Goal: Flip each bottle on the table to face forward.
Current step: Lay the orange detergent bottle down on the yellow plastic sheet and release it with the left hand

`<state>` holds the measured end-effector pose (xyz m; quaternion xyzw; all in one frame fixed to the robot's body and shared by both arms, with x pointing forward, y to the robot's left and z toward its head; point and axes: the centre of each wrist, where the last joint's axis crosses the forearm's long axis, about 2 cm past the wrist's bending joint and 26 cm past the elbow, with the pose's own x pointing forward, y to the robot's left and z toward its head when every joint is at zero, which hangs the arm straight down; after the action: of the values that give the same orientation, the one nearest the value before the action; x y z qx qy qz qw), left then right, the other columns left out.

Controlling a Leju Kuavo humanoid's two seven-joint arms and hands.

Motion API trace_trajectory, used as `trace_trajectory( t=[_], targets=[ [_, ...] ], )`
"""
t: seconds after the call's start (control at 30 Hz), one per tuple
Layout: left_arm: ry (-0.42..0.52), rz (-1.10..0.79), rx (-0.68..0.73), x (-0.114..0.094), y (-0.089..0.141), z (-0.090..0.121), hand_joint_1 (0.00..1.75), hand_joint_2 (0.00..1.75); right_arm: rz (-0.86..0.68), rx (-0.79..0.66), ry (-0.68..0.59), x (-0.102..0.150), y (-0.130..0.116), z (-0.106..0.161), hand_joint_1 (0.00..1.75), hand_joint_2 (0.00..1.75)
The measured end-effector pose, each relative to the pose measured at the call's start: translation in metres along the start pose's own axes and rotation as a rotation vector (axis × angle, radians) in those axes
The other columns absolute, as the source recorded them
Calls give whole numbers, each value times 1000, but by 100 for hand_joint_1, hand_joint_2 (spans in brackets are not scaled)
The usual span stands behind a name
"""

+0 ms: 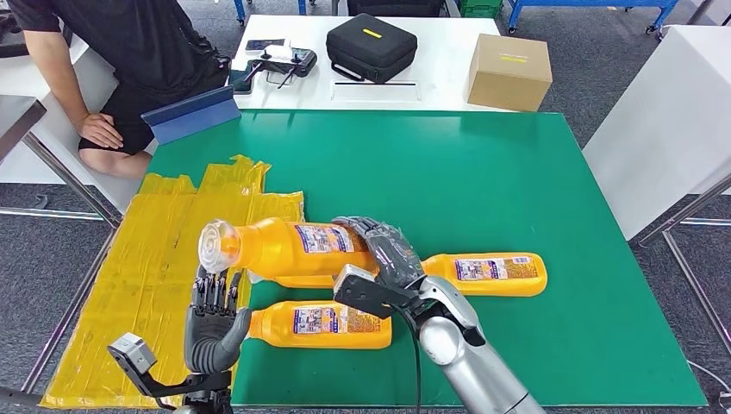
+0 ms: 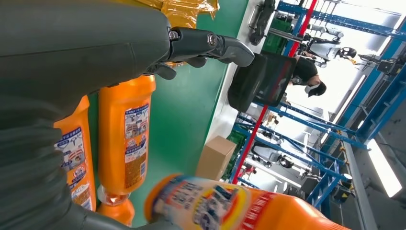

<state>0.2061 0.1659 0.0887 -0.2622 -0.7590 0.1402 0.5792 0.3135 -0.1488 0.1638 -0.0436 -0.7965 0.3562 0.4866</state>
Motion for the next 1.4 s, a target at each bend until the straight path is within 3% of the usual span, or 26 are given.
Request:
trace_trajectory(
  t=[0.33,0.7,1.07,1.4],
  targets=[
    [13,34,-19,0,-5,-2,0,175,-11,49,36,12,31,-1,154,175],
    [12,38,-36,0,-8,-5,0,175,-14,81,49,17,45,-5,152,175],
    [23,55,-73,1,-17,-15,0,175,20,151,57,42,60,-37,156,175],
    [21,53,20,5,-10,-6,0,175,31,296,87,47,102,-51,154,175]
  ],
)
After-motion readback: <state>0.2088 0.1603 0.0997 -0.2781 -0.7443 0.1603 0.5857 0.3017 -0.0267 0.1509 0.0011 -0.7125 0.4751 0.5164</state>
